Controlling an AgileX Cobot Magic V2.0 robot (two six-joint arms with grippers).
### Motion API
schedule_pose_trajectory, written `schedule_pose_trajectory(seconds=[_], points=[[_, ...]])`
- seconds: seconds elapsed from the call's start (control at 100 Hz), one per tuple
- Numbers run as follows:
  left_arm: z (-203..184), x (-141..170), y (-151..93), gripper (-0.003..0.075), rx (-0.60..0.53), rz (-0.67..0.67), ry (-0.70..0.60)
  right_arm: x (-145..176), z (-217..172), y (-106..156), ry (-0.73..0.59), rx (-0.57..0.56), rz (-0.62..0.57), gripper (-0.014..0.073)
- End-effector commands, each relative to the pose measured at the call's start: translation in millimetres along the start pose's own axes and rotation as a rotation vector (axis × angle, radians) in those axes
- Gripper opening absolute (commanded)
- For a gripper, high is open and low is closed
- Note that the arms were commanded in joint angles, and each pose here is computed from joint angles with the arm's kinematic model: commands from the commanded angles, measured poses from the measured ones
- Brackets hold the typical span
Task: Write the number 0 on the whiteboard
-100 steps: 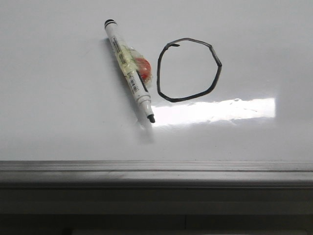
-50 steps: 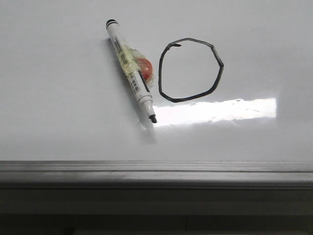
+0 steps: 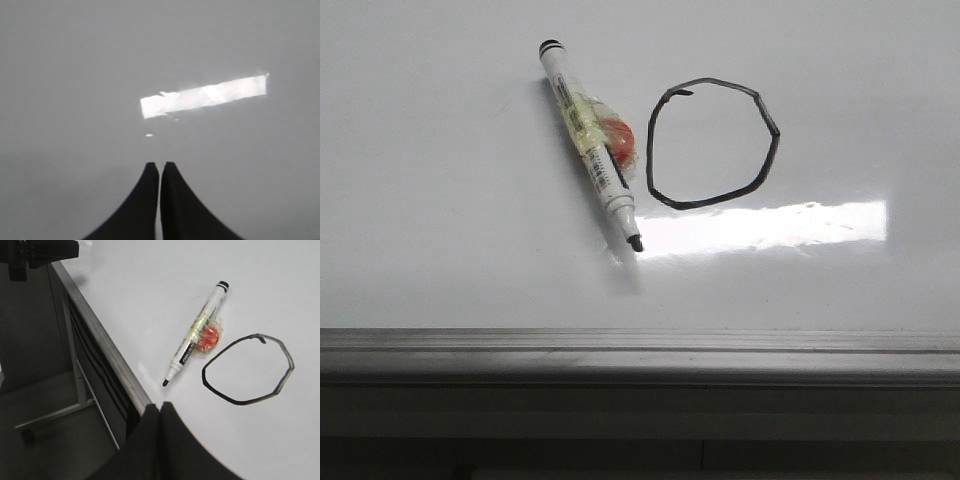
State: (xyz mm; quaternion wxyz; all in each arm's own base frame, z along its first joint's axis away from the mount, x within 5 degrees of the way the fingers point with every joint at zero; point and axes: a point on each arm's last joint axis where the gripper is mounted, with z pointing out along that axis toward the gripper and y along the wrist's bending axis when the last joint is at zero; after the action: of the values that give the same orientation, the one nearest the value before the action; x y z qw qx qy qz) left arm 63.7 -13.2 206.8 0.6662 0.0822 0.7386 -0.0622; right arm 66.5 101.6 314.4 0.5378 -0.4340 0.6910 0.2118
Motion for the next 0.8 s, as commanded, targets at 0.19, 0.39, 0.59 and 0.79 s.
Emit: schedule_pose_trajectory(seconds=[0.19,0.39,0.59,0.79], points=[[-9,30,2,-0.002,-0.069,-0.076,0.1,-14,-4,0,-0.091,-0.01,-0.007,-0.0069],[-8,31,3,-0.002,-0.085,-0.096,0.103,-13,-4,0,-0.089,-0.01,-0.007,-0.0069],[-8,31,3,-0.002,-0.085,-0.096,0.103,-13,-4,0,-0.089,-0.01,-0.007,-0.0069],[-8,31,3,-0.002,-0.085,-0.096,0.103,-13,-4,0,-0.089,-0.01,-0.007,-0.0069]])
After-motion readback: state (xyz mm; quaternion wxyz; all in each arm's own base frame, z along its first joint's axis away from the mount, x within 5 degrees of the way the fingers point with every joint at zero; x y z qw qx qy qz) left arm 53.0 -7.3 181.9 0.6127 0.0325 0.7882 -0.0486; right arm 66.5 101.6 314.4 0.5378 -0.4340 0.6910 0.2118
